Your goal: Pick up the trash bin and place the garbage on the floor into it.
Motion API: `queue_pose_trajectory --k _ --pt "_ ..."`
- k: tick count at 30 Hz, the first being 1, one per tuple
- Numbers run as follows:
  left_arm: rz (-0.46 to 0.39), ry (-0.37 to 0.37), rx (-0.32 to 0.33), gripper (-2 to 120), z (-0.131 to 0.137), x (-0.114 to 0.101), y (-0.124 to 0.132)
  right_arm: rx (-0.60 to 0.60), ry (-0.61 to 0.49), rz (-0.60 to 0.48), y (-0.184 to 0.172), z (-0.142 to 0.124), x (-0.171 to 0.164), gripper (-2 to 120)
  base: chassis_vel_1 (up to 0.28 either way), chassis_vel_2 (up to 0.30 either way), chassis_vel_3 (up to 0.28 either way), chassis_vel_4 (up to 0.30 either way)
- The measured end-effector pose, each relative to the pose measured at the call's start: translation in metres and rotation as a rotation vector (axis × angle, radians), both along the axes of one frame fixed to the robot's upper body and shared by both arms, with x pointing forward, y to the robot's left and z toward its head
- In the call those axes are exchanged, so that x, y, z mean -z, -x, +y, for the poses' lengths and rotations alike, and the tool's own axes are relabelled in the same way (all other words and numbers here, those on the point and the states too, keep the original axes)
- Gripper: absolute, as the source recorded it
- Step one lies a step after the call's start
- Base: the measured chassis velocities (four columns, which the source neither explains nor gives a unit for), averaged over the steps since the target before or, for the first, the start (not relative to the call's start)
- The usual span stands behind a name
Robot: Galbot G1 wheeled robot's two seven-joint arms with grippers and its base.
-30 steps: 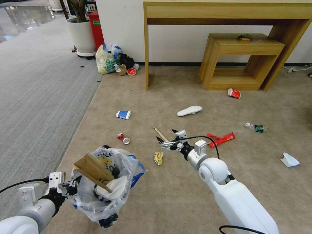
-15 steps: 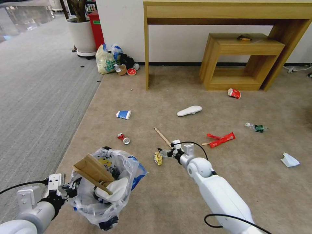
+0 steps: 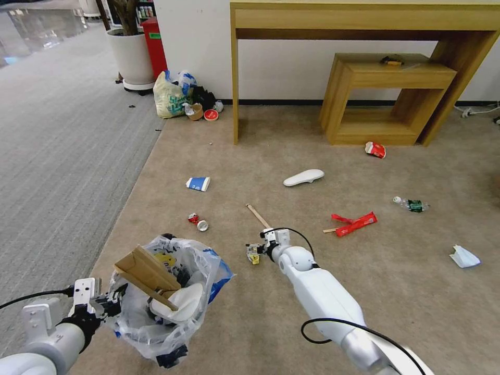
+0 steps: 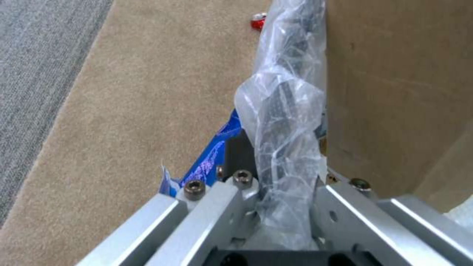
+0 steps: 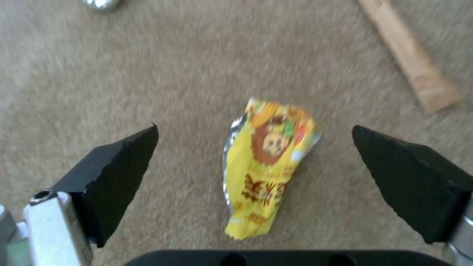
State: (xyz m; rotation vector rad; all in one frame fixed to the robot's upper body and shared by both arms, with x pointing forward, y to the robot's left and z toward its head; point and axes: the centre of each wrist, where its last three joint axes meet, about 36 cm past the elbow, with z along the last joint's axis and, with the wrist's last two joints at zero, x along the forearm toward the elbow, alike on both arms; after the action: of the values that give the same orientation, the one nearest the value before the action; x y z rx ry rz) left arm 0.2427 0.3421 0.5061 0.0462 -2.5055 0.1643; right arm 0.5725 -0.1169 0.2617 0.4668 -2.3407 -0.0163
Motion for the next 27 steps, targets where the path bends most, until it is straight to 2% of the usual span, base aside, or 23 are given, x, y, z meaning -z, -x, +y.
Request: queue_pose_trajectory --k 15,19,21,27 --pt "0.002 -0.01 -0.002 0 0.002 -0.002 0.002 0.024 0.033 0.049 0.0 0.021 0.027 98 0.0 0.0 0.0 0.0" --pt "0.003 -0.009 0.0 0 0.001 -0.002 0.002 0.025 0.027 0.052 -0.003 0.024 0.028 89 0.0 0.0 0.0 0.0" --pt "0.001 -0.009 0.002 0 0.0 -0.003 0.002 0.026 0.023 0.059 -0.003 0.026 0.029 76 0.0 0.0 0.0 0.0" --pt "0.001 -0.008 0.003 0 -0.001 -0.004 0.004 0.029 0.019 0.073 -0.003 0.029 0.032 62 0.0 0.0 0.0 0.0"
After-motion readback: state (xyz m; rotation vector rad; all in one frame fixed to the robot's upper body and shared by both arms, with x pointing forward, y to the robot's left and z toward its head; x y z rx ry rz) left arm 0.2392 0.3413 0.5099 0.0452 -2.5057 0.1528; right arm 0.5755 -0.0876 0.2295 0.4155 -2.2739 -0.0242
